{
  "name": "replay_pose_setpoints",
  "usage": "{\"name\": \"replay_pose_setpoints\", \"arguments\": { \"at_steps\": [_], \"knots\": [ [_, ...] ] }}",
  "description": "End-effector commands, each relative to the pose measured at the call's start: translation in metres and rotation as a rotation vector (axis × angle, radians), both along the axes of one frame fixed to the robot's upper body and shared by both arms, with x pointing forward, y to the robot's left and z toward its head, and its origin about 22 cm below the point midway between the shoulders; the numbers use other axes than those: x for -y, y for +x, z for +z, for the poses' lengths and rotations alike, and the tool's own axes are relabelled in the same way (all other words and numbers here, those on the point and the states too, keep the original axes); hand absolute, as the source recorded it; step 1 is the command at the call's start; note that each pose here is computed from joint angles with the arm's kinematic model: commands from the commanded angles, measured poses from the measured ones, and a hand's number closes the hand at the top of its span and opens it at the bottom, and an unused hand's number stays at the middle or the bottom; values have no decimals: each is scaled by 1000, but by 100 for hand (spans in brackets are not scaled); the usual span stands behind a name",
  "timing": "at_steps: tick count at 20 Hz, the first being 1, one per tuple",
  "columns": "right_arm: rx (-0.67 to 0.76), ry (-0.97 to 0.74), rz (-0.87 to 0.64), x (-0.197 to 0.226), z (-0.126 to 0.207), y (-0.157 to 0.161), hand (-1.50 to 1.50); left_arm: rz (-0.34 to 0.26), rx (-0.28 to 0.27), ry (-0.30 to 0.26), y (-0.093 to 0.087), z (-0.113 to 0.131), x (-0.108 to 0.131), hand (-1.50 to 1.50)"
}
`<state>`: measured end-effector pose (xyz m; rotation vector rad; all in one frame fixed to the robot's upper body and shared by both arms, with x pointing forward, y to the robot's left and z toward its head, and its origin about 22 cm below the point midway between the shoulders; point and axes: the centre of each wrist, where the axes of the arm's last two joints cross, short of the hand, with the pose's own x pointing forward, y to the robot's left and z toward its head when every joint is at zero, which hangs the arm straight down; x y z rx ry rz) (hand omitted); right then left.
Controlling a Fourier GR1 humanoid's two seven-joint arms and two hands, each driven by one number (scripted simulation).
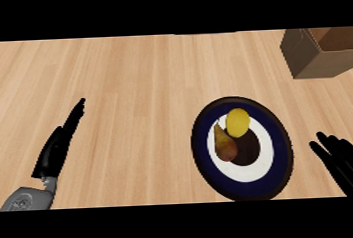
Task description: Pick the pear from the plate and place it in the cardboard box
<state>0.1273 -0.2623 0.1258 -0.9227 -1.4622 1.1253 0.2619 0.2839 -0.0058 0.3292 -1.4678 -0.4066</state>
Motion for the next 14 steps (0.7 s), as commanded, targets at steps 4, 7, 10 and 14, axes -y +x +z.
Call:
{"name": "replay_pose_setpoints", "arguments": {
  "at_steps": [4, 7, 10, 14],
  "knots": [
    [-4, -186, -163, -45, 22, 4, -150, -27, 2, 3, 17, 12, -6, 0],
    [-46, -260, -207, -67, 16, 10, -150, -31, 5, 13, 19, 6, 1, 0],
    [-77, -277, -212, -111, 2, 21, -150, -34, -7, 8, 16, -1, -3, 0],
    [-162, -287, -225, -140, -6, 39, -150, -12, 4, 10, 18, 12, -4, 0]
  ]
}}
